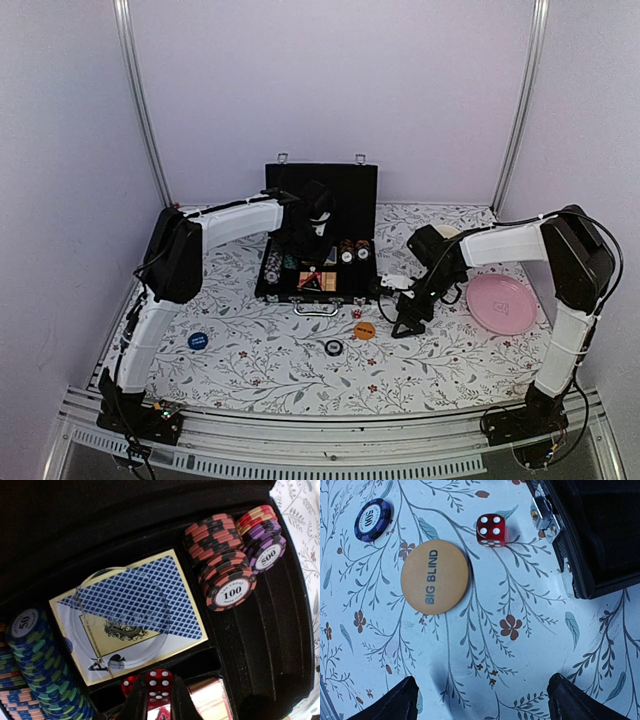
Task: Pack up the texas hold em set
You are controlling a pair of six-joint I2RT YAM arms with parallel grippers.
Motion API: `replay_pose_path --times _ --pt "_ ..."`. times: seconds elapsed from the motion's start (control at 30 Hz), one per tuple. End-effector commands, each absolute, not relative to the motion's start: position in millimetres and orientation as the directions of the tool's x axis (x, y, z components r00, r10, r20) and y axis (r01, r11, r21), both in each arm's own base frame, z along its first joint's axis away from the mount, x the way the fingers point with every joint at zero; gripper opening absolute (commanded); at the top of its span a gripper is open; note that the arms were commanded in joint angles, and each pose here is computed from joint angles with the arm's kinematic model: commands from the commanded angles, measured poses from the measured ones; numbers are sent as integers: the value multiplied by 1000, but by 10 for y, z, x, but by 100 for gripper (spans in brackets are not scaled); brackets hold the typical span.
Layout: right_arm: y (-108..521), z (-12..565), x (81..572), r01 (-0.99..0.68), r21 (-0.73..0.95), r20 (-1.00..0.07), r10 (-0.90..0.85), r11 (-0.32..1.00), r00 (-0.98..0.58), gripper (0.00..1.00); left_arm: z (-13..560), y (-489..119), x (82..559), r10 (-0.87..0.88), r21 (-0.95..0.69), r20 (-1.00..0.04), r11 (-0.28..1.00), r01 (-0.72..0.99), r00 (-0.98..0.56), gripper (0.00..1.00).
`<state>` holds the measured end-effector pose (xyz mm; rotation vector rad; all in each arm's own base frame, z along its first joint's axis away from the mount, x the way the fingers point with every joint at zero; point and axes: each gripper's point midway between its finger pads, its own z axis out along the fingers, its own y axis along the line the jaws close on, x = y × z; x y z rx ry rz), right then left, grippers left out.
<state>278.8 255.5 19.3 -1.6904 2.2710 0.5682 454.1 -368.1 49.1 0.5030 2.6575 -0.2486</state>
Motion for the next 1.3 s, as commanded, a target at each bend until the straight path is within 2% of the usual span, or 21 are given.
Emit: replay_pose_path --times 0.0,0.2,0.33,0.43,0.6,0.7,1.03,1.27 --pt "2523 42 2706 -951 191 -377 -876 244 -300 90 390 -3687 4513 311 -122 -413 912 391 -856 10" --pt "2528 14 2702 -950 195 -369 -880 243 -300 90 424 -3684 4475 315 -129 -408 909 396 -857 10" --pt "2532 3 2694 -950 195 -365 -881 242 -300 90 376 -3673 4471 320 -128 -395 909 396 -861 15" --pt "2535 4 2697 -951 194 -366 -881 241 -298 90 460 -3685 4486 315 -128 -408 910 395 -857 23" --pt "2528 -12 2694 -949 197 -361 -882 244 -302 90 712 -3660 4532 300 -111 -472 913 393 -829 27" --pt "2530 -14 2687 -950 198 -359 -883 243 -301 90 698 -3563 4547 288 -91 -474 924 371 -832 30" --pt "2533 -15 2686 -950 199 -359 -884 242 -301 91 440 -3398 4596 269 -69 -435 941 330 -859 27" --pt "2533 -16 2682 -950 200 -358 -884 242 -301 91 365 -3149 4625 255 7 -424 960 279 -869 22"
